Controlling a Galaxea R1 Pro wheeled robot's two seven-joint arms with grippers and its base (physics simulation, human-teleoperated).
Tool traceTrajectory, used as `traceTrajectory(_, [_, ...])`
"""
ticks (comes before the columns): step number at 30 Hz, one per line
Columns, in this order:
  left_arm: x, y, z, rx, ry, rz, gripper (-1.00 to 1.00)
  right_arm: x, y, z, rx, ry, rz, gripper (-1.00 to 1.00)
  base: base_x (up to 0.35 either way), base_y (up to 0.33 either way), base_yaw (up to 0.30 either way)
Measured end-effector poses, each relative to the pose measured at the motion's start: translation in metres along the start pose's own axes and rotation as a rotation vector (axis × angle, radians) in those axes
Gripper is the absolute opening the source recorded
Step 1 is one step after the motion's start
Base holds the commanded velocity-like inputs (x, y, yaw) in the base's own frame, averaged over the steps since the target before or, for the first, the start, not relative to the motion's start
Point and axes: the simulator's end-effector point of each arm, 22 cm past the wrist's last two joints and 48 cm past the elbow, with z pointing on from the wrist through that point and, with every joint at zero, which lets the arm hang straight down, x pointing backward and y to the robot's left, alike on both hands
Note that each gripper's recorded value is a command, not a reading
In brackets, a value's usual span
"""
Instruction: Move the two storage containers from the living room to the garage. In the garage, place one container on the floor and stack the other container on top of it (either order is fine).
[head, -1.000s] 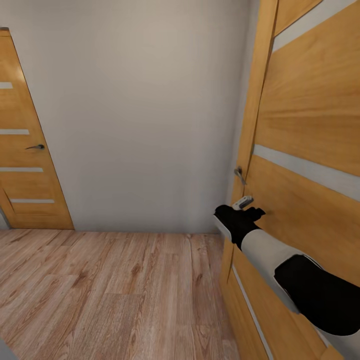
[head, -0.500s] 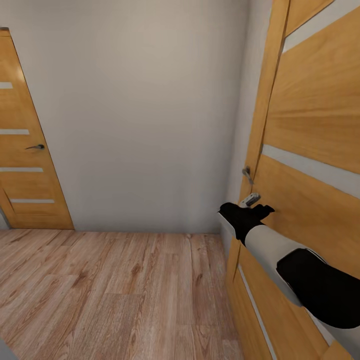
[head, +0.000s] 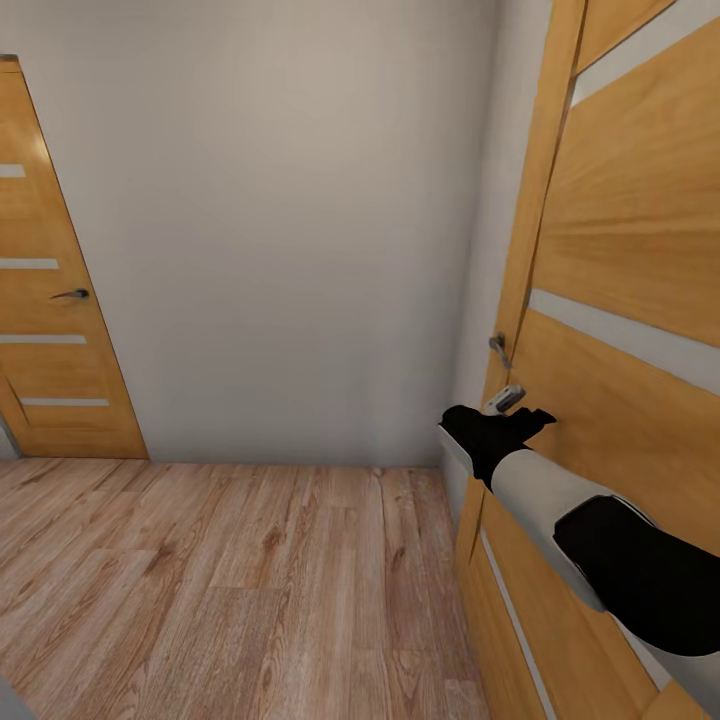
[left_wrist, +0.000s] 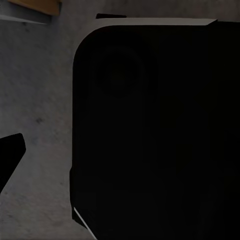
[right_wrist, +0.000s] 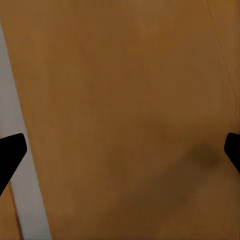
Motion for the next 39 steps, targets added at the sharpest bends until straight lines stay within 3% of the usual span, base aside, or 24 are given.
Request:
traceTrajectory(5, [0.000, 0.000, 0.000, 0.000, 0.000, 0.000, 1.00, -0.002, -0.004, -0.001, 0.009, 0.004, 0.014, 1.00, 0.000, 0.000, 0.000])
traceTrajectory(17, [0.000, 0.000, 0.000, 0.000, -0.001, 0.000, 1.00, -0.004, -0.010, -0.003, 0.032, -0.002, 0.000, 1.00, 0.000, 0.000, 0.000])
traceTrajectory(18, [0.000, 0.000, 0.000, 0.000, 0.000, 0.000, 1.00, -0.006, -0.015, -0.004, 0.056, -0.013, -0.018, 1.00, 0.000, 0.000, 0.000])
traceTrajectory(25, [0.000, -0.001, 0.000, 0.001, 0.000, 0.000, 1.00, -0.031, 0.025, -0.059, -0.020, -0.084, -0.036, 1.00, 0.000, 0.000, 0.000])
traceTrajectory(34, [0.000, -0.001, 0.000, 0.002, 0.001, 0.001, 1.00, -0.030, 0.032, -0.059, -0.056, -0.077, -0.022, 1.00, 0.000, 0.000, 0.000])
traceTrajectory(36, [0.000, -0.001, 0.000, 0.001, 0.001, 0.001, 1.00, -0.030, 0.038, -0.060, -0.087, -0.075, -0.004, 1.00, 0.000, 0.000, 0.000])
traceTrajectory(39, [0.000, -0.001, 0.000, 0.001, 0.001, 0.000, 1.00, -0.031, 0.061, -0.063, -0.183, -0.087, 0.054, 1.00, 0.000, 0.000, 0.000])
